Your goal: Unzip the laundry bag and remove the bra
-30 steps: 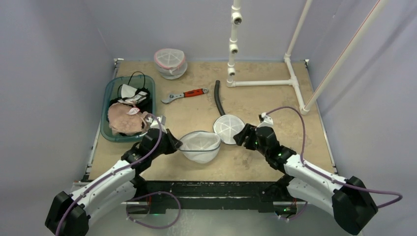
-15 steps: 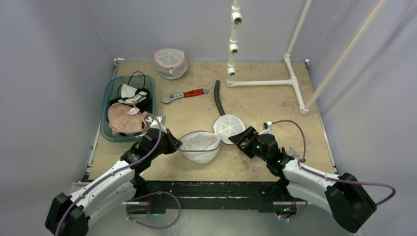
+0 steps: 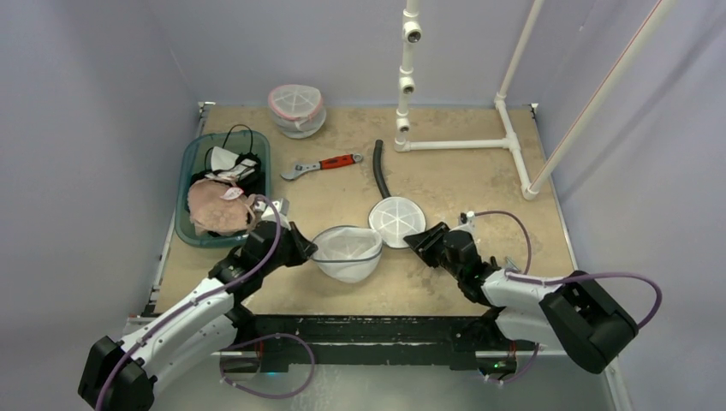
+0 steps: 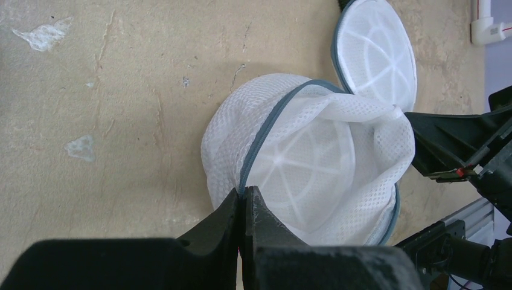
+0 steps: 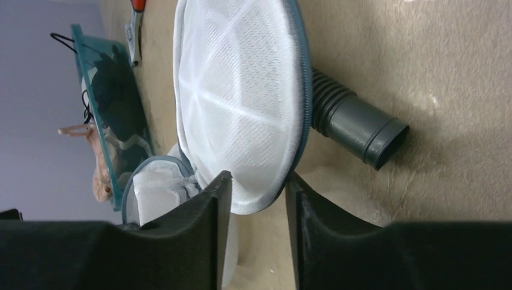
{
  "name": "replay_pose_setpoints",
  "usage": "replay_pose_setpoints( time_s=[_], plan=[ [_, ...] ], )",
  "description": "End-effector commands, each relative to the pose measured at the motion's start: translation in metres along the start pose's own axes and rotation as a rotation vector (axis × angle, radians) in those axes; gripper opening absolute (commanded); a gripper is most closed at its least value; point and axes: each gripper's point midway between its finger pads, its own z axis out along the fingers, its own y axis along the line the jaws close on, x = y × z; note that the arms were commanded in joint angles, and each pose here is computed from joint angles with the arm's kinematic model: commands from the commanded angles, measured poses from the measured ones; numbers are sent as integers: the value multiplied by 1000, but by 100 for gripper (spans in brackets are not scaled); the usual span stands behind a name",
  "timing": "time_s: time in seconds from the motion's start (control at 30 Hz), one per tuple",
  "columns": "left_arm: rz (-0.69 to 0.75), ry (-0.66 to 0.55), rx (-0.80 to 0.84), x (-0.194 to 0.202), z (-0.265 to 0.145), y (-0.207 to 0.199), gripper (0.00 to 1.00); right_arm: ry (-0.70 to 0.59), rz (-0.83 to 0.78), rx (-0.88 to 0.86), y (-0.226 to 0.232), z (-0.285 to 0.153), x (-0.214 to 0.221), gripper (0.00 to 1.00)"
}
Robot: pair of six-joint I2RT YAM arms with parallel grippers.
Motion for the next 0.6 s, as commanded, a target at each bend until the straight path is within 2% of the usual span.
replay_pose_setpoints(
  time_s=[0.0,0.1,0.2,0.33,0.57],
  plan=[
    [23,-34,52,-17,-5,-20,0,-123,-56,-79,31,7,-28,34],
    [29,-30,53,-18,-5,-21,0,-175,-134,-114,44,0,-40,19],
    [33,-30,57,-20,-5,-24,0,-284,-248,-140,64,-13,-63,1],
    [50,-32,54,-25,-4,-28,0,-369,-447,-195,93,-34,-82,0],
    [73,-31,47,-34,2,-35,0,-386,-736,-271,127,-62,-82,0]
  ],
)
